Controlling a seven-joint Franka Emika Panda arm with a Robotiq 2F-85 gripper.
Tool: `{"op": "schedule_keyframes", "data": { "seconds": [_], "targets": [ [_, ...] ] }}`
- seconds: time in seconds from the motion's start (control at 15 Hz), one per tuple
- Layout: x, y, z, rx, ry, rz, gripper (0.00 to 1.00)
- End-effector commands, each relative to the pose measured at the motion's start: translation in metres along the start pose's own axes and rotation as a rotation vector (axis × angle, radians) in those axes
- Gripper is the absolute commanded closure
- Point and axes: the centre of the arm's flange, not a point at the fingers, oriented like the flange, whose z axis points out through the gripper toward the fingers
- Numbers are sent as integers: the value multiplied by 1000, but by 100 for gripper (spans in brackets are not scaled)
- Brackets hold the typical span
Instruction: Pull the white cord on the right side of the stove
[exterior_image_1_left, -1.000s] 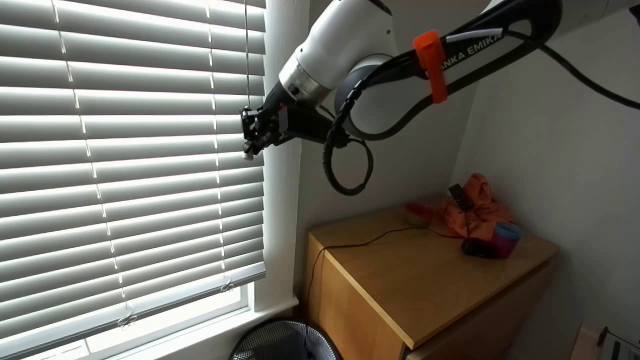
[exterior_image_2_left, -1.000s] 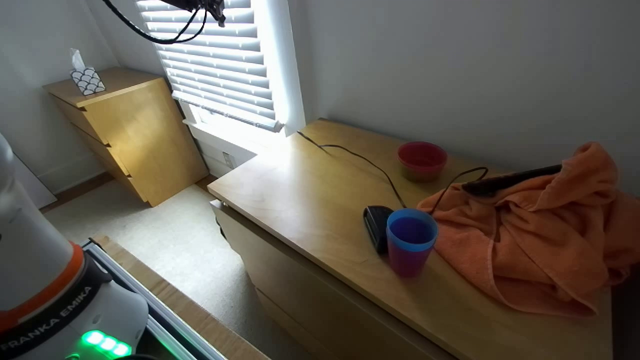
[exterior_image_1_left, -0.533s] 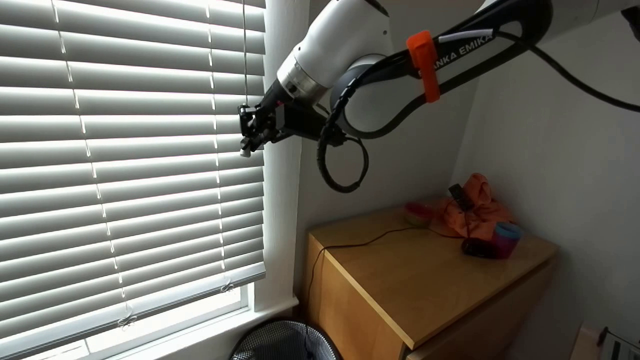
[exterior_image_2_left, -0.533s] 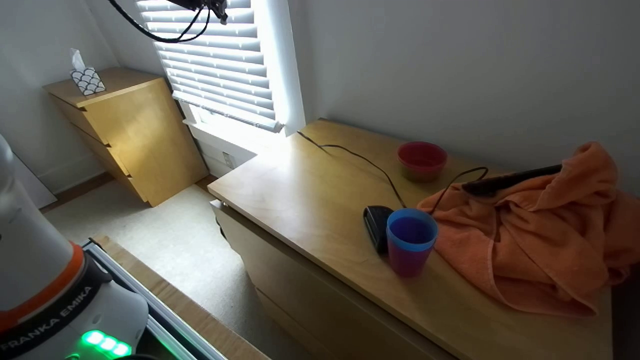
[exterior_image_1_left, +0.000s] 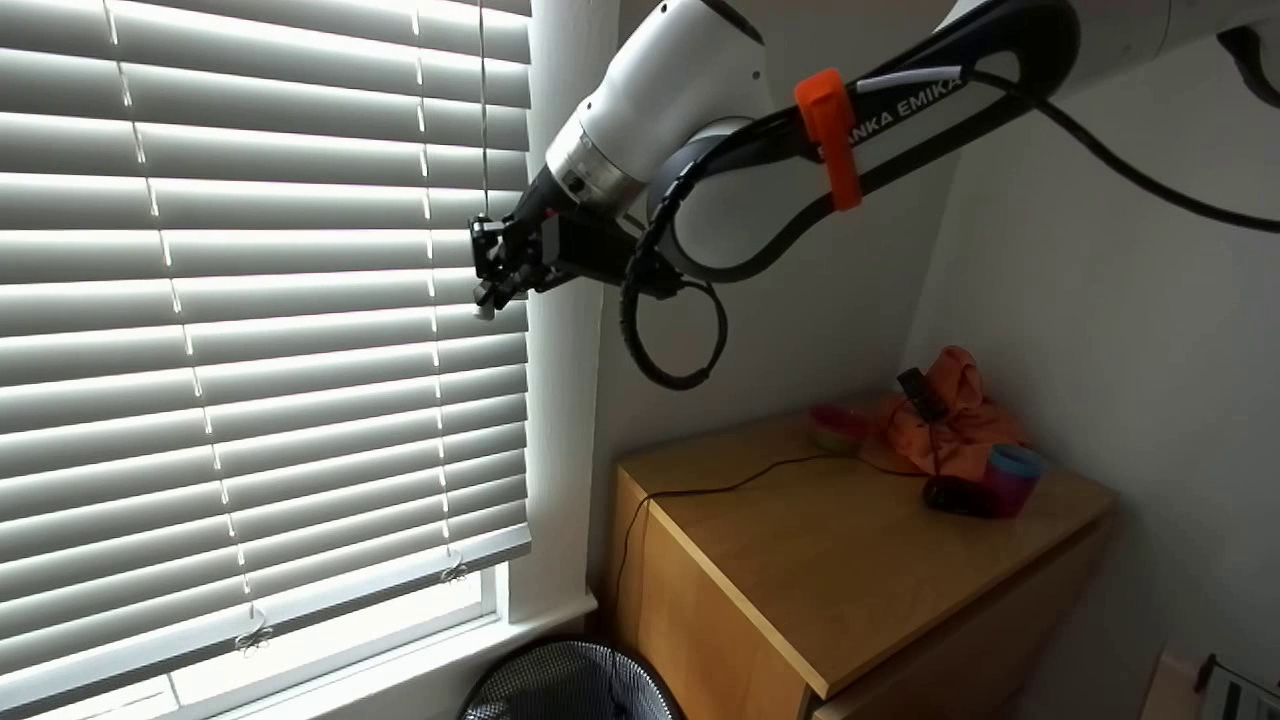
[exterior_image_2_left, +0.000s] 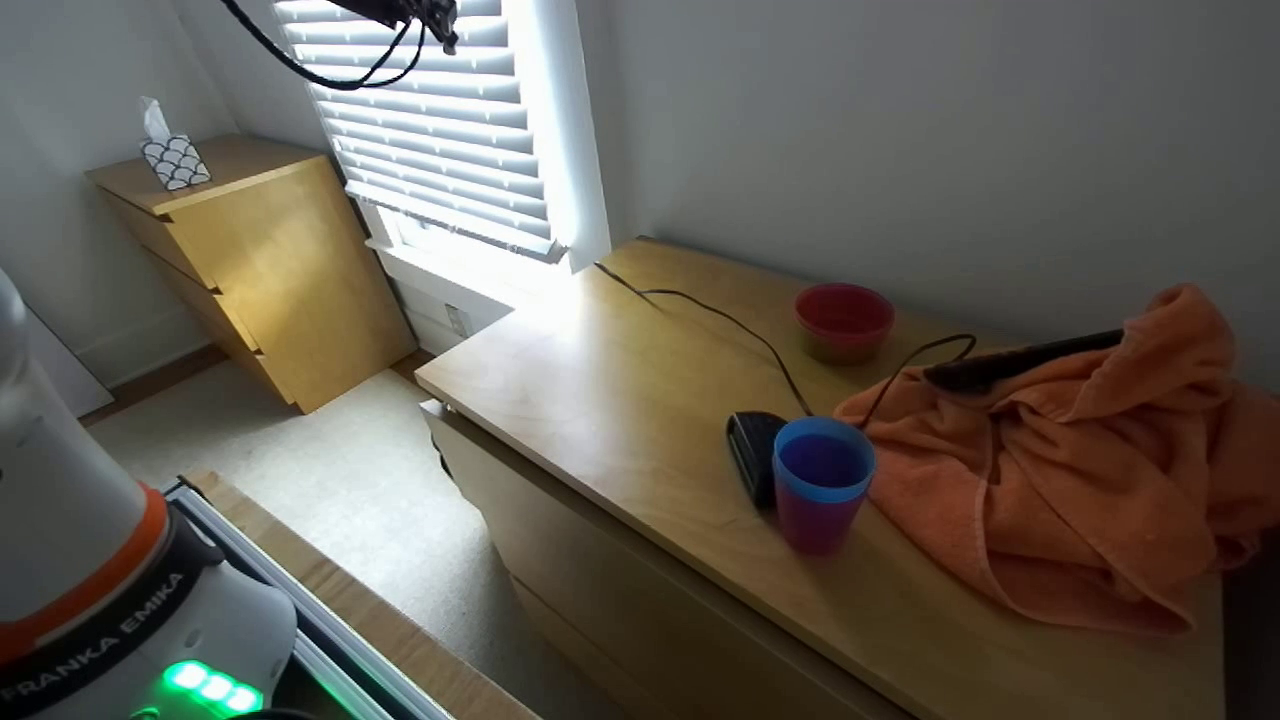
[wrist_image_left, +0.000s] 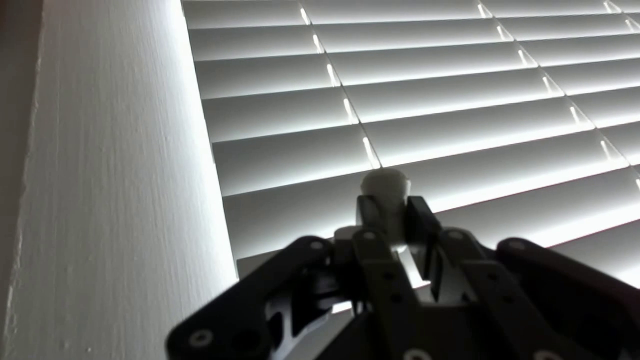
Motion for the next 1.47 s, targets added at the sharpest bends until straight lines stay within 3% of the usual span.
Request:
{"op": "schedule_keyframes", "data": {
  "seconds": [0.0, 1.4],
  "targets": [
    [-52, 18, 52, -63, -136, -10, 95],
    [-72, 27, 39, -138, -100, -64, 95]
  ]
}}
